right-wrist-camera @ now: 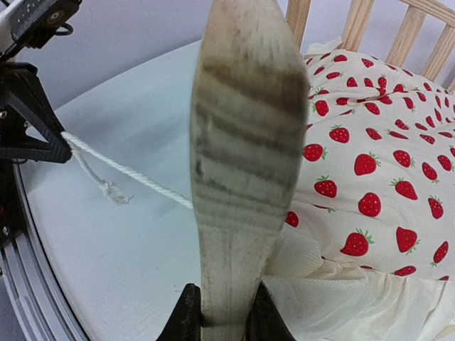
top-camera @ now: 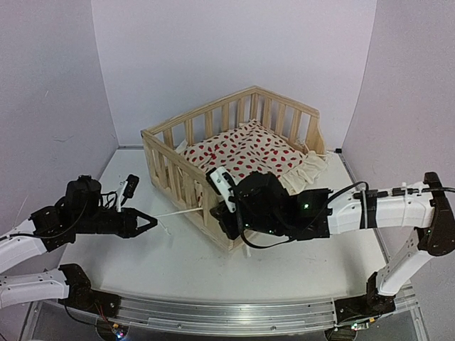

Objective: Set up the pet bed

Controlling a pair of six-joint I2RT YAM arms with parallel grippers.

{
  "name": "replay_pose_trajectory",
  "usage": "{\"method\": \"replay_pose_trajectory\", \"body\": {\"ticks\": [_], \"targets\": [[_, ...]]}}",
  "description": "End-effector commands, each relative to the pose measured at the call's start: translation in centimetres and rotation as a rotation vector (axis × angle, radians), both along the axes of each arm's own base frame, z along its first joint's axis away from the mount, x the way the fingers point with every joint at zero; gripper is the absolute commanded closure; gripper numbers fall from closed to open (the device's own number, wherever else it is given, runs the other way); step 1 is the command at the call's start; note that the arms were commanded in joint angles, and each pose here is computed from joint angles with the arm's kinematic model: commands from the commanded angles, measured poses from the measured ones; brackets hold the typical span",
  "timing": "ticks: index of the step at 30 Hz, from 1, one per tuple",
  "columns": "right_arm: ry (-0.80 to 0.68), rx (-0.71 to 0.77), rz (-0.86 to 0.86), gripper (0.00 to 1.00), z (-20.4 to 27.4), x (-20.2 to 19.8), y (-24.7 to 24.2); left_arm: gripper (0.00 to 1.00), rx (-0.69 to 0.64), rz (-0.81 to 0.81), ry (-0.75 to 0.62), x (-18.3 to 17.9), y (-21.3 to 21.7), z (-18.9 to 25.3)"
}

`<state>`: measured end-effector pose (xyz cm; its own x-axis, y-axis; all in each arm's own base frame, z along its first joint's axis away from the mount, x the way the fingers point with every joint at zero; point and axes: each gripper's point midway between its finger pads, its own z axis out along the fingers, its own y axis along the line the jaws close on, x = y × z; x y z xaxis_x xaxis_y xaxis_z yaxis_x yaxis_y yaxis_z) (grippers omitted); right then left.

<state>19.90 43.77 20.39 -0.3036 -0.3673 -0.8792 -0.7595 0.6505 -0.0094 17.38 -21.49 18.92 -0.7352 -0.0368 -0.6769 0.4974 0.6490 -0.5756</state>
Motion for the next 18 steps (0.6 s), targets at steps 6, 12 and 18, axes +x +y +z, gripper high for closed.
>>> {"method": "replay_pose_trajectory", "body": {"ticks": [6,12,18], "targets": [[-0.065,-0.12,0.38,1.0,1.2,-4.6,-2.0,0.93,-0.153,-0.376,0.106,-4.2,-5.7,-0.4],[-0.063,-0.113,0.311,1.0,1.8,-3.4,-3.8,0.91,-0.236,-0.498,0.0,-6.9,-10.5,1.8],[0.171,-0.166,0.07,0.58,2.4,-3.8,-7.4,0.7,-0.157,-0.359,0.027,-5.1,-10.3,-1.2]]}}
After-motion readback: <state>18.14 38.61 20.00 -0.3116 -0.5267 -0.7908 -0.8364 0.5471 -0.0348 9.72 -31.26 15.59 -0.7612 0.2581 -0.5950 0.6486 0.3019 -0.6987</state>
